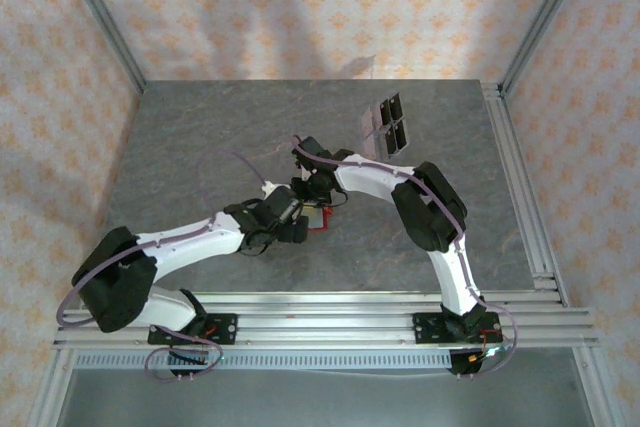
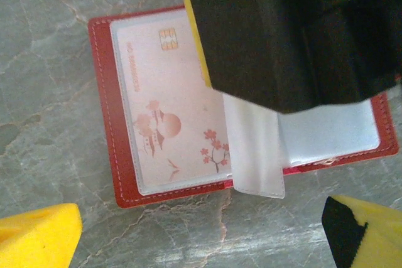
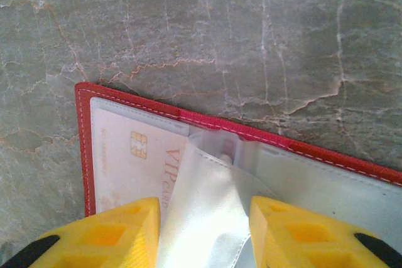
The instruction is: Put the credit cards into the card holder
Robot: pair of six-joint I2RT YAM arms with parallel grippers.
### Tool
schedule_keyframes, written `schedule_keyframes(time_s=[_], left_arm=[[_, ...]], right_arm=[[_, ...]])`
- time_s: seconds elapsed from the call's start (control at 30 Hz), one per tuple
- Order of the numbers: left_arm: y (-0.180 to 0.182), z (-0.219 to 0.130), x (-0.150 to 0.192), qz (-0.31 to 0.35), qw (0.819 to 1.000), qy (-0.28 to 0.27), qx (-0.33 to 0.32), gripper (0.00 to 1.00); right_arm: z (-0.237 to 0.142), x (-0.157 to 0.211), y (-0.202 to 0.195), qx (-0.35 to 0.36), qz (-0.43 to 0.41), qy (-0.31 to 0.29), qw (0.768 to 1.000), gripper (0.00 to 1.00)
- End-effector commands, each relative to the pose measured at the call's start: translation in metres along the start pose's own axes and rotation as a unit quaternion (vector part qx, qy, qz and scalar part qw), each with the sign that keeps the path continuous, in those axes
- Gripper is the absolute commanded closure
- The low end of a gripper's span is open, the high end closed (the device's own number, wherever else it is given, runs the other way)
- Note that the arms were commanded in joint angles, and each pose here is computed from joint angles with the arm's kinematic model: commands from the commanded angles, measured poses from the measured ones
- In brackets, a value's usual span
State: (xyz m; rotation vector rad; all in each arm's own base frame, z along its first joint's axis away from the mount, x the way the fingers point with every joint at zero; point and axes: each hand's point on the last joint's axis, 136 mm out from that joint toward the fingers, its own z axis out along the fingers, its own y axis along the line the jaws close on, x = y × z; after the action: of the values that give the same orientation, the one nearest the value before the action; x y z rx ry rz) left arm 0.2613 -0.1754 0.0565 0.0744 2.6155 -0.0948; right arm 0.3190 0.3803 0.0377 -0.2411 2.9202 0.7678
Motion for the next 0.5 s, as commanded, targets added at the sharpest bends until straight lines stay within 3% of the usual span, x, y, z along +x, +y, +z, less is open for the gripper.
schedule_keyframes(time_s=[0.0,0.47], left_arm=[[0.003,0.005,-0.003,0.013,0.999,-0.014,-0.027,0.00],[0.007,0.016,-0.021,0.005,0.996,-0.039,-0.086,0.00]], right_arm=[[0.008,0.006,-0.002,0.002,0.004,0.009,1.000,0.59],[0.005,0.005,0.000,0.000,0.003,0.009,1.000,0.59]])
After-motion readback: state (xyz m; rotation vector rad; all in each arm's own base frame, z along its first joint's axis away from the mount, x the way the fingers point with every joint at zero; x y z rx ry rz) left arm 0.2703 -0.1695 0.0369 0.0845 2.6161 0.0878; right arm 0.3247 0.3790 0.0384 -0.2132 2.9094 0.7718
